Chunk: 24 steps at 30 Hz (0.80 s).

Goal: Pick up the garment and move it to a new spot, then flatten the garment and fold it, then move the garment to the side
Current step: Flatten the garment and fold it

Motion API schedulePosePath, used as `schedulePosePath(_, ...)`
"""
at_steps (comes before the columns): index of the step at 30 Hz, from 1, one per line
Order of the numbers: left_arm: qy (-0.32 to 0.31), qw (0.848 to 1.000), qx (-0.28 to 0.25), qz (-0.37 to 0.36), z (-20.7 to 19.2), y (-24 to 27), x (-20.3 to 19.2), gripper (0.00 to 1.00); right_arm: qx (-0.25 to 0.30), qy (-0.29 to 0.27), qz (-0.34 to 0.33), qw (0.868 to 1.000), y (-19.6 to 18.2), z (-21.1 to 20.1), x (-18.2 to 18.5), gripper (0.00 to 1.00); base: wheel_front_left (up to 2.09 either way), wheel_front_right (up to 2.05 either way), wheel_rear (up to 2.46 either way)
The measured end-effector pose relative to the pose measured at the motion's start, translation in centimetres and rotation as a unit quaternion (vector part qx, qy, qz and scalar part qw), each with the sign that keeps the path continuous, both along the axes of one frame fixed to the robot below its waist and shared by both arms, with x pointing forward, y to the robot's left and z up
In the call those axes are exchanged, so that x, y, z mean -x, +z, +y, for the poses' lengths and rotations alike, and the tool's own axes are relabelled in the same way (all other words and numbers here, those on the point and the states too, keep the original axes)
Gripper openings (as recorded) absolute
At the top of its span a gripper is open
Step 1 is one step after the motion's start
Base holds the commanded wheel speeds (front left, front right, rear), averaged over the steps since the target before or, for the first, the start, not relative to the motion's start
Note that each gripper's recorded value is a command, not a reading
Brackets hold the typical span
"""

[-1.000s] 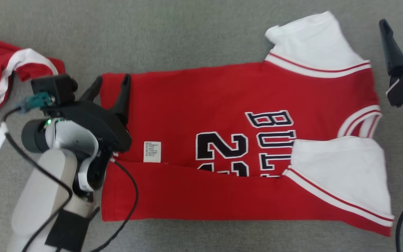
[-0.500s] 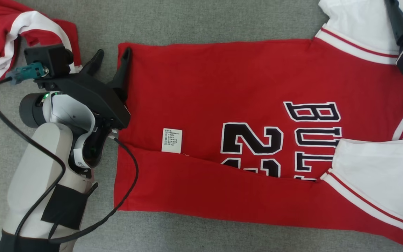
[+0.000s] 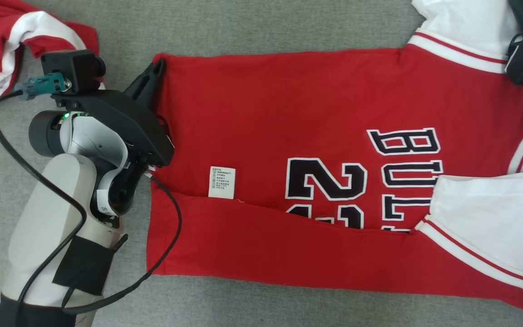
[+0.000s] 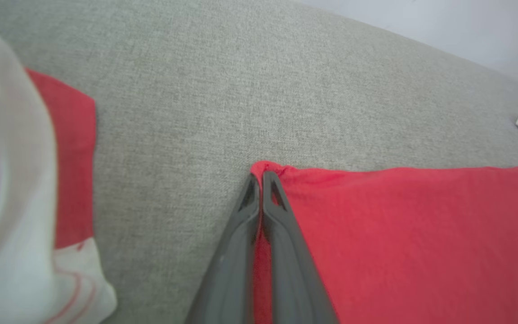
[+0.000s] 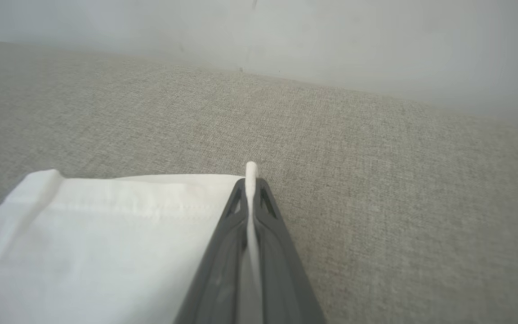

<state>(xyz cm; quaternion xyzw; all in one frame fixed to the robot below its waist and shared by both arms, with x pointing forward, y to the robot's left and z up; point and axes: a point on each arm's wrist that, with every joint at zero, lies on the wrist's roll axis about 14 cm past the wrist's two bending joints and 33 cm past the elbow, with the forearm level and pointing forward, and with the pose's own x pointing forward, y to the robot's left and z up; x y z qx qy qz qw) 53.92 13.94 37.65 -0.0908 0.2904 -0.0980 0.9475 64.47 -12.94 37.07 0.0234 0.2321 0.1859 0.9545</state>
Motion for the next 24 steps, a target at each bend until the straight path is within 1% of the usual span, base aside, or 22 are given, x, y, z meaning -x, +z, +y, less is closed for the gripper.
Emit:
schedulePosePath(9,0.008,0.999,0.009,-0.044,-0.4,2.1,-1.0,0.00,-0.020,-0.004,-0.041,0.999,3.5,-1.3,0.5,0.00,0.00,0.00,0.00)
schedulePosePath(17,0.005,0.997,0.011,-0.072,-0.3,4.4,-1.3,0.00,-0.011,0.025,-0.085,0.996,7.3,-1.6,1.7,0.00,0.00,0.00,0.00)
schedulePosePath(21,-0.003,0.997,0.016,-0.071,-0.5,4.8,0.0,0.00,-0.013,0.044,-0.099,0.994,8.6,-1.5,3.3,0.00,0.00,0.00,0.00)
schedulePosePath(24,-0.006,0.997,0.025,-0.075,-0.5,5.6,1.2,0.00,-0.027,0.052,-0.100,0.993,9.2,-1.6,5.2,0.00,0.00,0.00,0.00)
